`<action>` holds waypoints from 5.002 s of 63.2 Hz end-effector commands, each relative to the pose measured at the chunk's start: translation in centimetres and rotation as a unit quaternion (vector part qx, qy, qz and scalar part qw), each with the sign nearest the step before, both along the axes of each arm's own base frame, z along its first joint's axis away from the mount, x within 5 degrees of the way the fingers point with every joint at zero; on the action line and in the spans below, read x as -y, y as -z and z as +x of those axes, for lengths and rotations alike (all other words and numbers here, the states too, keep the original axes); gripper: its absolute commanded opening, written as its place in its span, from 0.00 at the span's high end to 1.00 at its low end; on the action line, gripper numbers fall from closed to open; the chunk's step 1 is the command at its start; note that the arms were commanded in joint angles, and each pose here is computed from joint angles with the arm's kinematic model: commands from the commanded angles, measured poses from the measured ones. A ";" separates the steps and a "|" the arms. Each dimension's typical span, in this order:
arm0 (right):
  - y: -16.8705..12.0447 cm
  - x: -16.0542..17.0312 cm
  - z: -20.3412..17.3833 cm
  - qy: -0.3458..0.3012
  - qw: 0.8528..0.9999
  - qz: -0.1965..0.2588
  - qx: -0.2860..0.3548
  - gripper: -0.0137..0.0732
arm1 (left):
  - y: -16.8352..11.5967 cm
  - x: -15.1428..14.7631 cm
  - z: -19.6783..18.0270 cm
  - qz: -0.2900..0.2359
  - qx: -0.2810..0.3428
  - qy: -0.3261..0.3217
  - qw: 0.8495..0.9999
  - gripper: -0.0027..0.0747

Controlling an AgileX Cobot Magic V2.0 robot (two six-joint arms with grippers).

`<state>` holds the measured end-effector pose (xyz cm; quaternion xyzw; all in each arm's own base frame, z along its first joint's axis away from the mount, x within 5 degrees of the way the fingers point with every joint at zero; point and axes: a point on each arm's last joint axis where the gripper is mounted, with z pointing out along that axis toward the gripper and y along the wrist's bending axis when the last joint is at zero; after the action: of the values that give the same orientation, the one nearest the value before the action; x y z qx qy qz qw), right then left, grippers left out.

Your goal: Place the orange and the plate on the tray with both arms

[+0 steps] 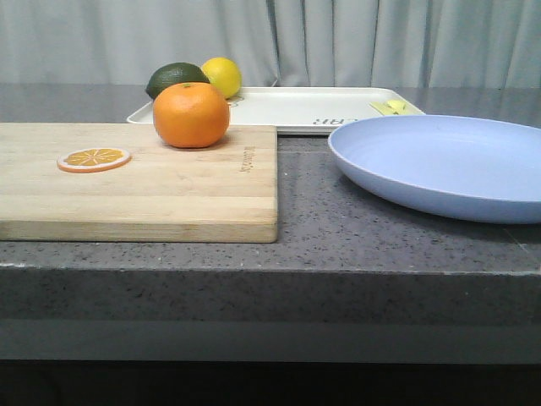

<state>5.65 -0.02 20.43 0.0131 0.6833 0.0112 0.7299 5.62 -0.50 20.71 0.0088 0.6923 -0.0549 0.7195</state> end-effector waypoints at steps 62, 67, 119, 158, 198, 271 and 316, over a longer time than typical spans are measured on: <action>-16.2 0.0 1.1 0.000 0.998 -0.014 -0.057 0.98 | -18.2 0.6 2.8 -0.005 -0.079 0.016 0.997 0.99; -15.7 0.0 2.2 0.000 0.997 -0.014 -0.081 0.98 | -17.6 0.7 4.2 -0.004 -0.109 0.016 0.994 0.99; -13.2 0.0 5.8 -0.002 0.978 -0.013 -0.208 0.23 | -14.4 1.2 10.4 0.017 -0.230 0.016 0.973 0.43; -13.9 -1.4 5.0 -0.072 0.964 -0.047 -0.252 0.22 | -15.9 9.2 14.6 0.104 -0.234 0.178 0.950 0.22; -13.8 -2.1 4.8 -0.106 0.958 -0.058 -0.261 0.22 | -14.0 17.7 26.3 0.142 -0.325 0.208 0.912 0.22; -13.8 -2.1 4.7 -0.107 0.957 -0.058 -0.264 0.22 | -9.8 19.5 29.2 0.162 -0.404 0.205 0.877 0.36; -13.7 -2.1 4.7 -0.107 0.956 -0.059 -0.267 0.22 | -14.1 33.8 24.4 0.176 -0.299 0.361 0.866 0.44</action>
<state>10.03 2.02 32.65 -0.0990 0.8717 0.0429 0.4779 31.08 -32.48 31.80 0.3620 0.8535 -0.1507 0.3433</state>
